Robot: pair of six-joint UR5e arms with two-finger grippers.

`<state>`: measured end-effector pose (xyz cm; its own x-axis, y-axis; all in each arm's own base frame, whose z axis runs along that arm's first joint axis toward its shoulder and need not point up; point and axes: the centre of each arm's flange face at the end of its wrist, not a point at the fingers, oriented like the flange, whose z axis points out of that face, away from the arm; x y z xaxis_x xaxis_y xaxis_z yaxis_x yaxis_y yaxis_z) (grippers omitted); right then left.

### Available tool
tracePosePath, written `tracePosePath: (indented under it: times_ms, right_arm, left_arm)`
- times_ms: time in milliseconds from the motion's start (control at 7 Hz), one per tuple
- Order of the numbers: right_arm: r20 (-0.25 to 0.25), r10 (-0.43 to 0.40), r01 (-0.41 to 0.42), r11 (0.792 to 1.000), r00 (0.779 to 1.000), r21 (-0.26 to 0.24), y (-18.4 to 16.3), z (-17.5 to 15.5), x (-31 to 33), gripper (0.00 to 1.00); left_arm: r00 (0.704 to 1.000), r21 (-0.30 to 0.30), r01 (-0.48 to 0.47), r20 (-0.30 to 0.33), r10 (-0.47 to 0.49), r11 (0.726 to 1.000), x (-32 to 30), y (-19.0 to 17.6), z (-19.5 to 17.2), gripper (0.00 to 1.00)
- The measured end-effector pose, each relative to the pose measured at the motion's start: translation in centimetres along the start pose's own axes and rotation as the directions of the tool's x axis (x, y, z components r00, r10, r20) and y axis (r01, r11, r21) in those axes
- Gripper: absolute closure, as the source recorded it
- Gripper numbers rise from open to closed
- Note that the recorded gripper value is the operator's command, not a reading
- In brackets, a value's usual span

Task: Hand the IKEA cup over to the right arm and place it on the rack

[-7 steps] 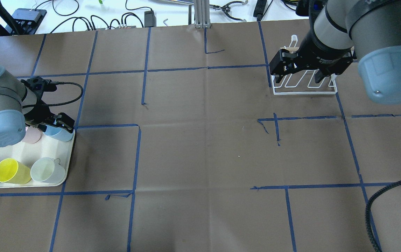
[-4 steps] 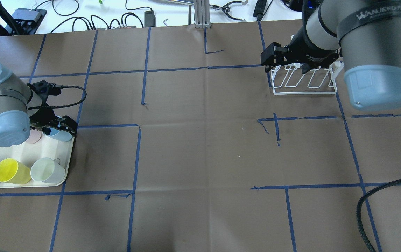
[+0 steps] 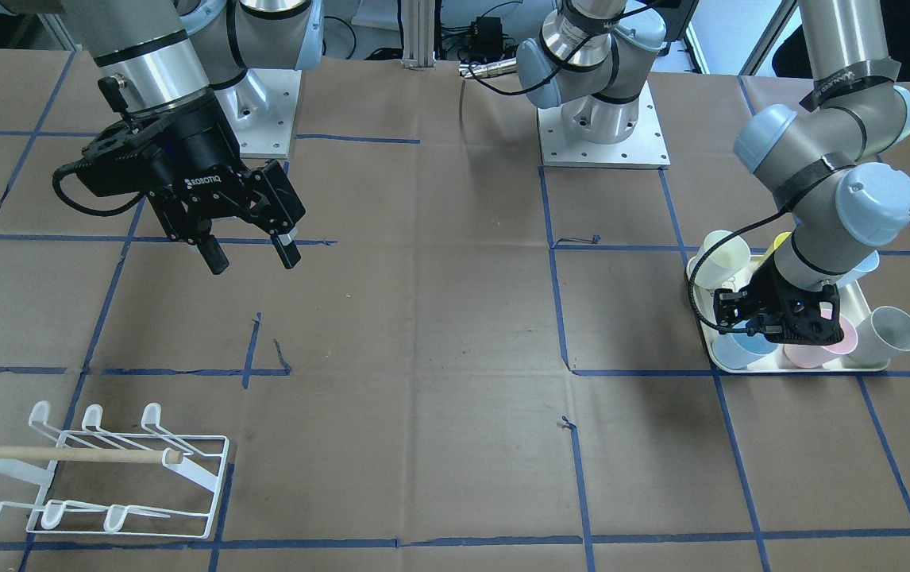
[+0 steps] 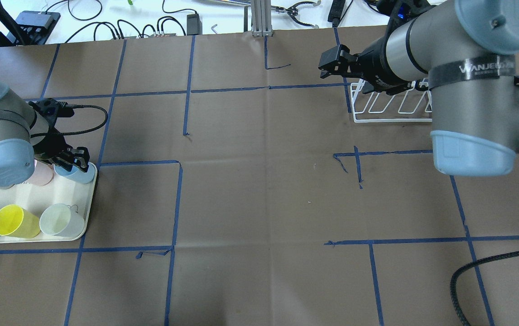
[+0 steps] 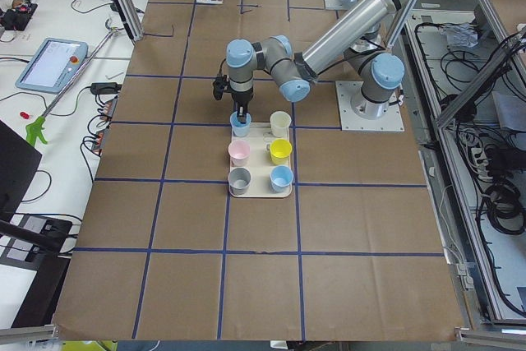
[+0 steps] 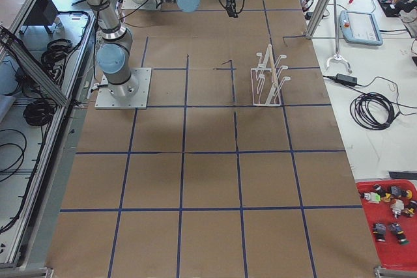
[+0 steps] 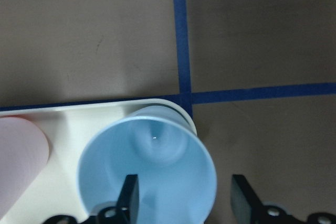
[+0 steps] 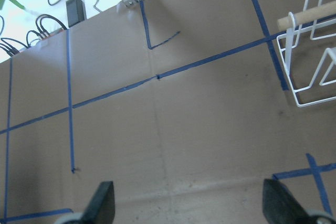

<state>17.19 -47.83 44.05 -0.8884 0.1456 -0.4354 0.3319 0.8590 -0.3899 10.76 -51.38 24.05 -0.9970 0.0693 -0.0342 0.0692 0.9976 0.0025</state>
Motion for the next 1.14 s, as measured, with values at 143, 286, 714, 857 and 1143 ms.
tracePosePath:
  times_ms: [143, 286, 714, 857, 1143]
  right_arm:
    - [0.081, 0.02, -0.025, 0.998, 0.997, 0.058, 1.1, 0.3, -0.1, 0.0]
    - [0.168, 0.024, -0.044, 0.992, 0.986, 0.117, 2.5, 0.5, 0.0, 0.0]
    - [0.422, 0.153, -0.259, 0.944, 0.894, 0.206, 7.4, 0.3, 0.7, 0.0]
    - [0.5, 0.208, -0.35, 0.913, 0.841, 0.209, 8.6, -0.3, 0.9, 0.0]
    - [0.612, 0.298, -0.492, 0.854, 0.733, 0.173, 10.2, -1.3, 1.1, 0.0]
  left_arm:
    - [1.0, 0.013, -0.001, 0.004, 0.0, 1.0, 0.0, -0.1, -0.3, 1.0]
    - [1.0, 0.037, -0.002, 0.005, 0.001, 0.999, -0.1, -0.3, -0.8, 1.0]
    - [1.0, 0.099, -0.003, 0.011, 0.002, 0.995, -0.6, -1.6, -6.2, 1.0]
    - [1.0, 0.087, -0.001, 0.001, 0.001, 0.996, -0.6, -2.1, -8.8, 1.0]
    - [1.0, 0.048, 0.007, -0.025, -0.006, 0.999, 2.1, -3.8, -15.7, 1.0]
